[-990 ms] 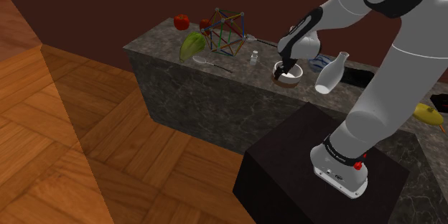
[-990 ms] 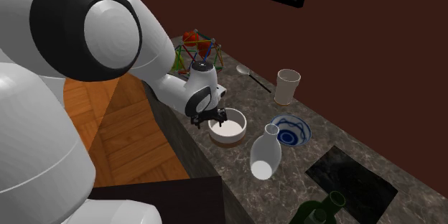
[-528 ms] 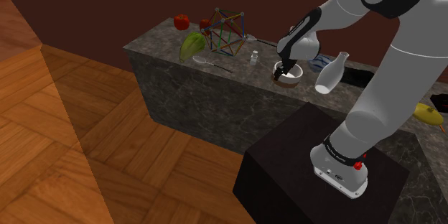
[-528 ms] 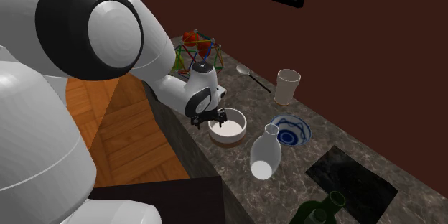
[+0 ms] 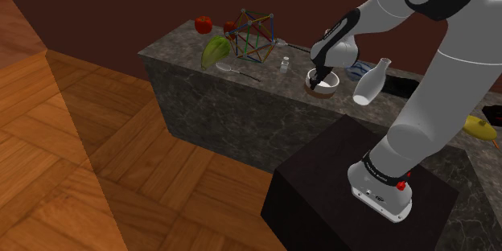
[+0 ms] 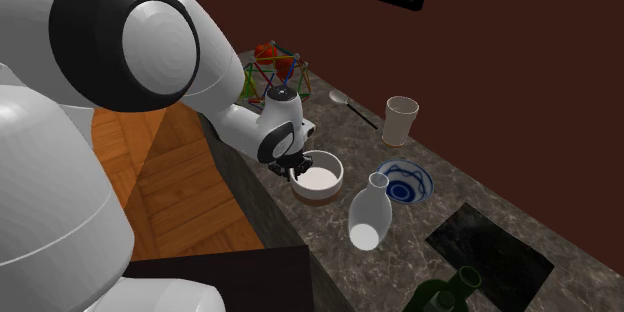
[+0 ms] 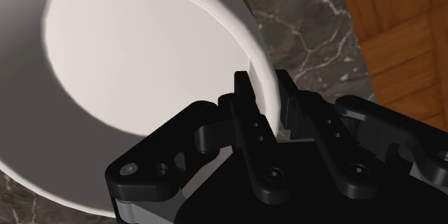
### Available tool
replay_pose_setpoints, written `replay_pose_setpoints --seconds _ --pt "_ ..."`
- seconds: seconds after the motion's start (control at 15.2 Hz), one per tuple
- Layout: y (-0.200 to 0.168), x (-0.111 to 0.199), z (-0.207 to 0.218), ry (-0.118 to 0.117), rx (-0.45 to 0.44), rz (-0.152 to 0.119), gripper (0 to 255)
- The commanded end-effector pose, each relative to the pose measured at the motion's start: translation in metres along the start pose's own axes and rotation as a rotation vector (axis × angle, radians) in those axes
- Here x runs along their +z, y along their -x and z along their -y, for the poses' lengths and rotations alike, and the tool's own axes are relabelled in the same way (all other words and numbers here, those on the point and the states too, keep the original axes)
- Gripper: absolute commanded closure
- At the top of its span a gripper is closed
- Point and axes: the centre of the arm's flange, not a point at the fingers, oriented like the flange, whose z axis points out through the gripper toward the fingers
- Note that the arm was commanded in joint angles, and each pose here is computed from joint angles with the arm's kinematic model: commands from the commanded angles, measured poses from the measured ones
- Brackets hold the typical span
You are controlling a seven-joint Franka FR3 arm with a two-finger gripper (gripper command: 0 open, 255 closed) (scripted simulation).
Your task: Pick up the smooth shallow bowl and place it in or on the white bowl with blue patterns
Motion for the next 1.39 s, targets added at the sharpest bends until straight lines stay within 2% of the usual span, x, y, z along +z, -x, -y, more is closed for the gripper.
replay_pose_setpoints --seconds 0.0,1.32 --pt "0.0 0.0 0.0 0.0 0.0 0.0 255" --pt "-0.012 -0.099 -0.003 0.0 0.0 0.0 255"
